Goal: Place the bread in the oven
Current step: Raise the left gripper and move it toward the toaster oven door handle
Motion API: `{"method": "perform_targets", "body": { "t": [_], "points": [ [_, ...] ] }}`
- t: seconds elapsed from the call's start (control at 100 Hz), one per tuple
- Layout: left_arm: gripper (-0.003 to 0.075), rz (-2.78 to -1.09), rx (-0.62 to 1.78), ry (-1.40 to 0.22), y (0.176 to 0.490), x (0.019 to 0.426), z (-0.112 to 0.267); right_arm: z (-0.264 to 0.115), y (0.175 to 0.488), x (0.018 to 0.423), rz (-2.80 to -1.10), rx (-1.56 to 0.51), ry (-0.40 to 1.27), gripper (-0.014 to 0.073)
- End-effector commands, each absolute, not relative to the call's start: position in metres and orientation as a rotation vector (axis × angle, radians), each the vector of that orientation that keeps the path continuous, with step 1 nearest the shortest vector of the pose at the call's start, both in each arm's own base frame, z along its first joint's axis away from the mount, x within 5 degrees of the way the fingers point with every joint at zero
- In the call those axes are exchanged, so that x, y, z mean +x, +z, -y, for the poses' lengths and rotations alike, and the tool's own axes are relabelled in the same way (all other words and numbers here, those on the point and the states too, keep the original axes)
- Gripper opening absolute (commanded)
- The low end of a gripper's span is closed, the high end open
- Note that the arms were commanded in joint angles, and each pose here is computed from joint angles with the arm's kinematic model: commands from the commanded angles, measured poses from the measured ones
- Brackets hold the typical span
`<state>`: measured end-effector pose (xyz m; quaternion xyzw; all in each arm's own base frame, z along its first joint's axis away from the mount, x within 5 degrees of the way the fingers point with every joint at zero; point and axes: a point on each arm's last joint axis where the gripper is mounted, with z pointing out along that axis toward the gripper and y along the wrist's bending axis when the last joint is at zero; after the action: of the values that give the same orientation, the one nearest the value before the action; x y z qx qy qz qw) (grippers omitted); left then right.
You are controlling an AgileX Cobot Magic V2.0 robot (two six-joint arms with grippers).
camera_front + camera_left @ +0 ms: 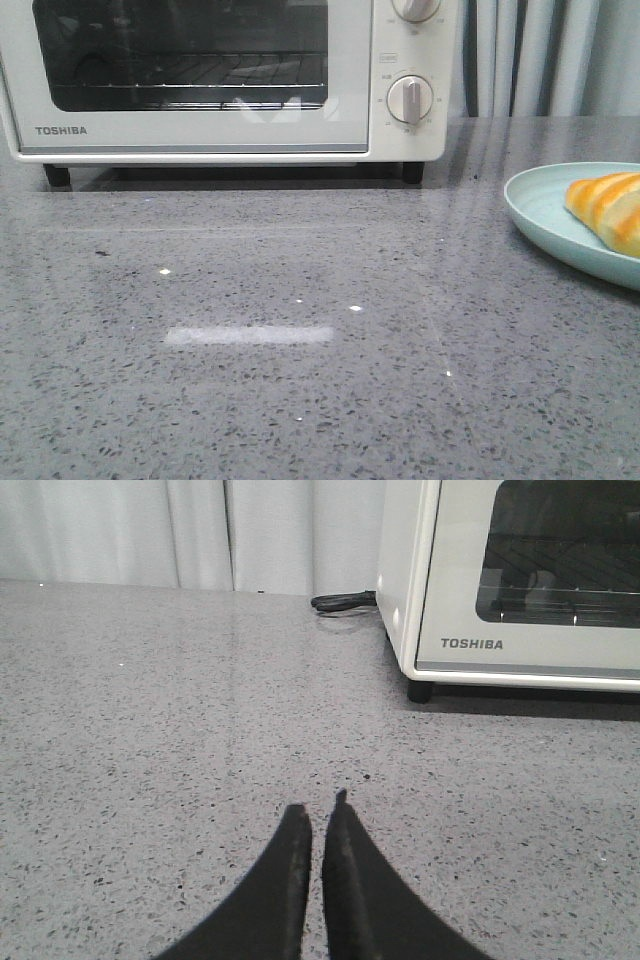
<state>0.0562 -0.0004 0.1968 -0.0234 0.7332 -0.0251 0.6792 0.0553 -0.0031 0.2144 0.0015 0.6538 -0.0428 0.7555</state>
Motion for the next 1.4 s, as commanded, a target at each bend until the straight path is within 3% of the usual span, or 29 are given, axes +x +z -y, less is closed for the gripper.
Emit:
{"method": "perform_targets", "body": {
  "t": [0.0, 1.07, 1.3, 1.39],
  "points": [
    [-0.0020, -1.557, -0.053, -0.071, 0.198, 0.055, 0.001, 0.003, 0.219, 0.052, -1.339, -0.013, -0.112, -0.0066],
    [-0.0020, -1.557, -0.053, -0.071, 0.198, 0.055, 0.001, 0.002, 0.220, 0.052, -1.328, -0.013, -0.111, -0.0066],
    [-0.0020, -1.397, -0.055, -0.076, 0.213, 0.054, 0.000, 0.002, 0.227, 0.050, -1.253, 0.011, -0.077, -0.0066],
    [-0.0020, -1.305, -0.163, -0.188, 0.220, 0.052, -0.002, 0.003, 0.231, 0.049, -1.194, 0.087, 0.018, -0.0066]
  ]
}}
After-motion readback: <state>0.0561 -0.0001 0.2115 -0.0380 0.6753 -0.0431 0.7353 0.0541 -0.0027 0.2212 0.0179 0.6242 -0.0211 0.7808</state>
